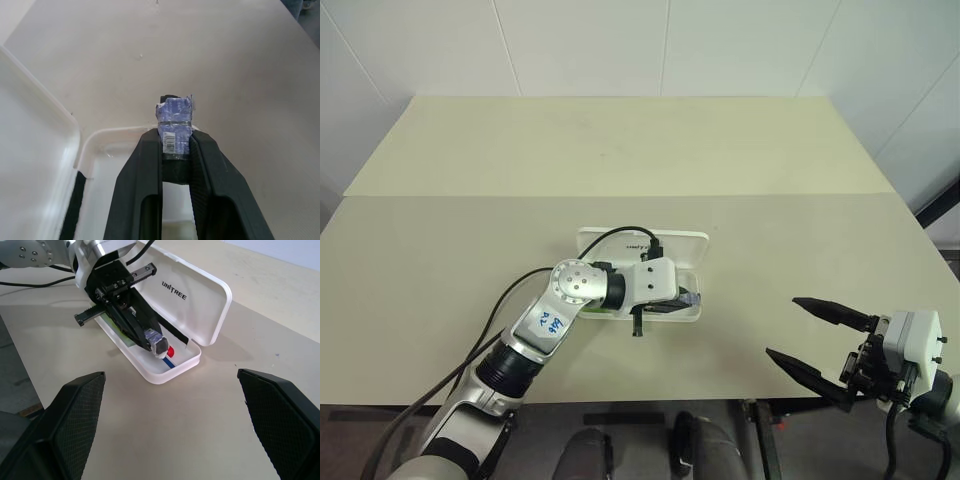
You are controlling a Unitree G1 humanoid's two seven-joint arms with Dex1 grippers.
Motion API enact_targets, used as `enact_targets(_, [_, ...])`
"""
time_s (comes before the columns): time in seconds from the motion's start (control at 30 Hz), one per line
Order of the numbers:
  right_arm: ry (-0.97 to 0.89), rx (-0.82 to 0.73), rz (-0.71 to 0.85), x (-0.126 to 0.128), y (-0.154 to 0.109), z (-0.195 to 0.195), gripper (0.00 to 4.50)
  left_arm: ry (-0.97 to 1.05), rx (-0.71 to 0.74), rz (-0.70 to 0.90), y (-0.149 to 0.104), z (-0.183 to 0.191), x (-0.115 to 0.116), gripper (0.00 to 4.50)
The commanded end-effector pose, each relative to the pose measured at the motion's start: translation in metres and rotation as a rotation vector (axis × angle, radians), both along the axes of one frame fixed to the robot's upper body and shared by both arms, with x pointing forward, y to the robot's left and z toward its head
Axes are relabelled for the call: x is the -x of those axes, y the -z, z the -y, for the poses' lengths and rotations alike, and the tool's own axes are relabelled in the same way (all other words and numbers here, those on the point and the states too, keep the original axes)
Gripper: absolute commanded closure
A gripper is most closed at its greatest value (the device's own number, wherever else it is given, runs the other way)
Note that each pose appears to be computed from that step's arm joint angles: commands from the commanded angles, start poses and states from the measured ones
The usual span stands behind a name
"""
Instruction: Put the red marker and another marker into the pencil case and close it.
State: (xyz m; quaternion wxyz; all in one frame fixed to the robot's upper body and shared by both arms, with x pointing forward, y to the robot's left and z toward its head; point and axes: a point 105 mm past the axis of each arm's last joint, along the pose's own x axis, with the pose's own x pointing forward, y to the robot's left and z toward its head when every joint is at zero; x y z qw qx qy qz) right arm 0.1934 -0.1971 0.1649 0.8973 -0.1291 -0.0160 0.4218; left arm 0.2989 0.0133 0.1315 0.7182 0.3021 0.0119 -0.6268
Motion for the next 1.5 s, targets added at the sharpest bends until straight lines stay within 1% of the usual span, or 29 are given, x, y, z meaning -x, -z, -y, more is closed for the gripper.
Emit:
enact_targets(0.03, [-0.007, -0.001, 0.022, 0.001, -0.004, -0.002, 0.0, 0.004, -0.008, 0.052, -0.006, 0.002, 0.001, 4.13])
enact_targets(0.23, [-0.003, 0.0, 0.02, 0.0, -0.003, -0.002, 0.0, -0.008, -0.031, 0.058, -0.003, 0.001, -0.001, 4.13])
enact_targets(0.3, [-0.001, 0.0, 0.019, 0.0, -0.003, -0.001, 0.0, -0.006, -0.026, 0.059, -0.003, 0.002, -0.001, 3.38])
enact_targets(0.37, [0.0, 0.001, 0.019, 0.0, -0.003, -0.002, 0.0, -0.003, -0.023, 0.059, -0.004, 0.002, -0.001, 2.78])
enact_targets(0.5, [0.004, 0.004, 0.018, 0.0, -0.002, -0.001, 0.0, 0.026, -0.01, 0.036, -0.006, 0.004, 0.005, 1.44])
enact_targets(0.63, [0.007, 0.008, 0.016, 0.0, -0.001, 0.0, 0.0, 0.026, 0.002, 0.039, -0.009, 0.005, 0.005, 0.08])
enact_targets(0.7, [0.007, 0.009, 0.015, 0.0, 0.0, 0.0, 0.0, 0.029, 0.006, 0.037, -0.011, 0.006, 0.006, 0.03])
enact_targets(0.83, [0.007, 0.009, 0.014, -0.001, 0.0, -0.001, 0.0, 0.078, 0.039, 0.007, -0.019, 0.009, 0.017, 0.03])
enact_targets(1.17, [0.006, 0.009, 0.013, -0.002, 0.0, 0.0, 0.0, 0.075, 0.037, 0.001, -0.021, 0.008, 0.018, 0.03])
enact_targets(1.23, [0.005, 0.013, 0.009, -0.002, 0.001, 0.001, 0.0, 0.137, 0.129, -0.062, -0.043, 0.012, 0.033, 0.03])
enact_targets(1.27, [0.004, 0.015, 0.007, -0.002, 0.001, 0.001, 0.0, 0.165, 0.159, -0.087, -0.05, 0.012, 0.039, 0.03])
enact_targets(1.37, [0.004, 0.017, 0.006, -0.002, 0.001, 0.001, 0.0, 0.184, 0.179, -0.114, -0.055, 0.012, 0.045, 0.03])
enact_targets(1.5, [-0.004, 0.025, 0.002, -0.003, 0.001, 0.003, 0.0, 0.199, 0.248, -0.162, -0.073, 0.0, 0.049, 0.03])
